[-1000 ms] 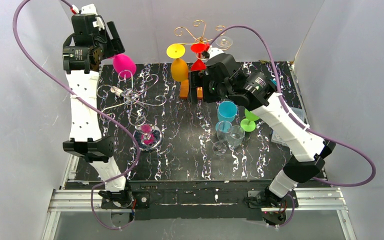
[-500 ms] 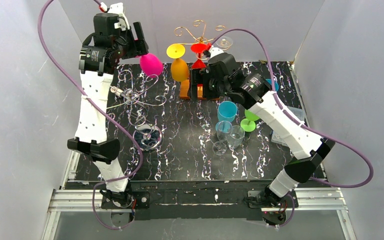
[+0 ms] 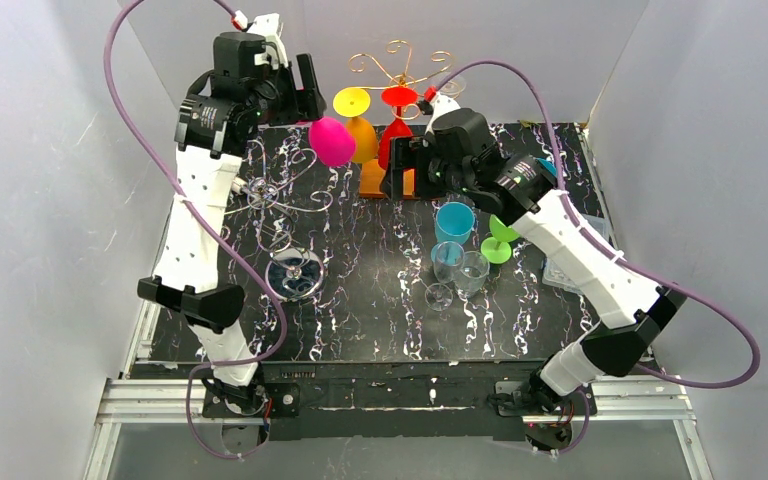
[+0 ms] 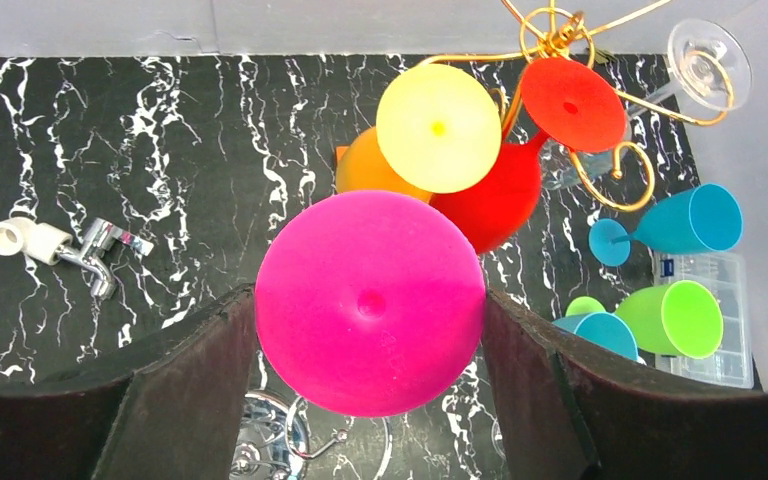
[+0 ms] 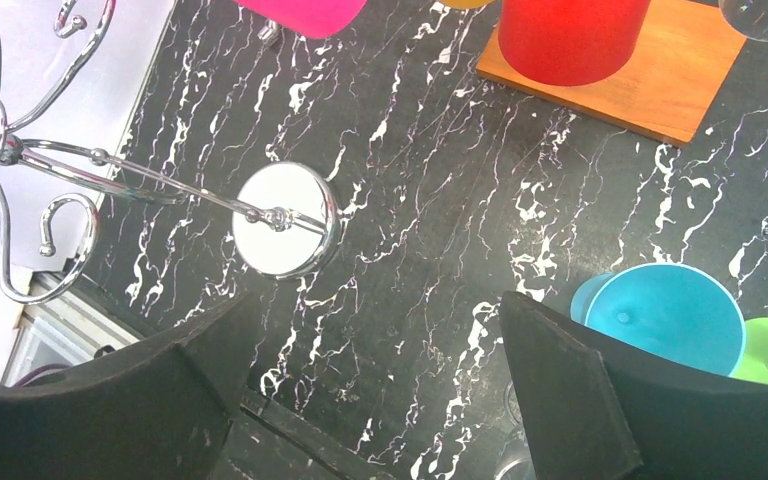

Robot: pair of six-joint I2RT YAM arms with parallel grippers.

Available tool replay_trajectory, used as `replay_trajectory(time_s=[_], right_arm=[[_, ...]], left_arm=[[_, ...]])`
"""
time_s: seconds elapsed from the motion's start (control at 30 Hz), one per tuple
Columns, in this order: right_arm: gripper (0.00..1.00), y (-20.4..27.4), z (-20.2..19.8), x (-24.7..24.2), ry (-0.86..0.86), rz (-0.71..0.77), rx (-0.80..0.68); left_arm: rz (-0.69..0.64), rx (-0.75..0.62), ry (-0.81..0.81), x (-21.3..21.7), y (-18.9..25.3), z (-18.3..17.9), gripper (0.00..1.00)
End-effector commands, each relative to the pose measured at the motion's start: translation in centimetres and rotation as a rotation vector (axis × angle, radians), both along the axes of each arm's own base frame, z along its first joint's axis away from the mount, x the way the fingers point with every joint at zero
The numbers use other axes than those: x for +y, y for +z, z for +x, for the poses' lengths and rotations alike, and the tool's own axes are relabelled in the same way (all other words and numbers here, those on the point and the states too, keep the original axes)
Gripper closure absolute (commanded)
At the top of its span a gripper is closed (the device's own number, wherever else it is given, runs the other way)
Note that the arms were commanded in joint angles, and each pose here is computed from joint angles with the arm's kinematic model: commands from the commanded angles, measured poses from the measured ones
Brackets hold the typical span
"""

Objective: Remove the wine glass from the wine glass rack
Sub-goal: Pick up the wine glass from the wine rack, then place the wine glass at the center of the board.

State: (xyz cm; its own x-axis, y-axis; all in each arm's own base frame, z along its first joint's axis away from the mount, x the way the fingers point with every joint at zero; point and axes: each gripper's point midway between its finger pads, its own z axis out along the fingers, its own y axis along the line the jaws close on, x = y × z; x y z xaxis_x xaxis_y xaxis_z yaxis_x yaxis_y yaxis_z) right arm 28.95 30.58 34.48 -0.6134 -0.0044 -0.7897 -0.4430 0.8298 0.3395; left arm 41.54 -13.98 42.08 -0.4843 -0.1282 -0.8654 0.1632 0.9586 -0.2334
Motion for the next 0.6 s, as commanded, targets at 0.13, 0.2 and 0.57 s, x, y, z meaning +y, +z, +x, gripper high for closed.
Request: replay_trajectory(time_s=[0.13,0.2,0.57], right_arm=[[0.02,2.1,-0.4,-0.6,0.029,0.113,-0.036],[0.02,1.8,-0.4,-0.7,0.031,0.136,-0.029],[0.02,3.0,0.6,-1.6,0.061,0.511,0.021]], left_arm=[[-0.041,-0.022,-0.064,-1.9,2.0,-3.7,0.44],[-0.069,-0.004,-0.101,-2.8,1.9,-4.4,0.44],[-0.211,0.043,-0.178,-5.0,3.3,-7.4,0.44]])
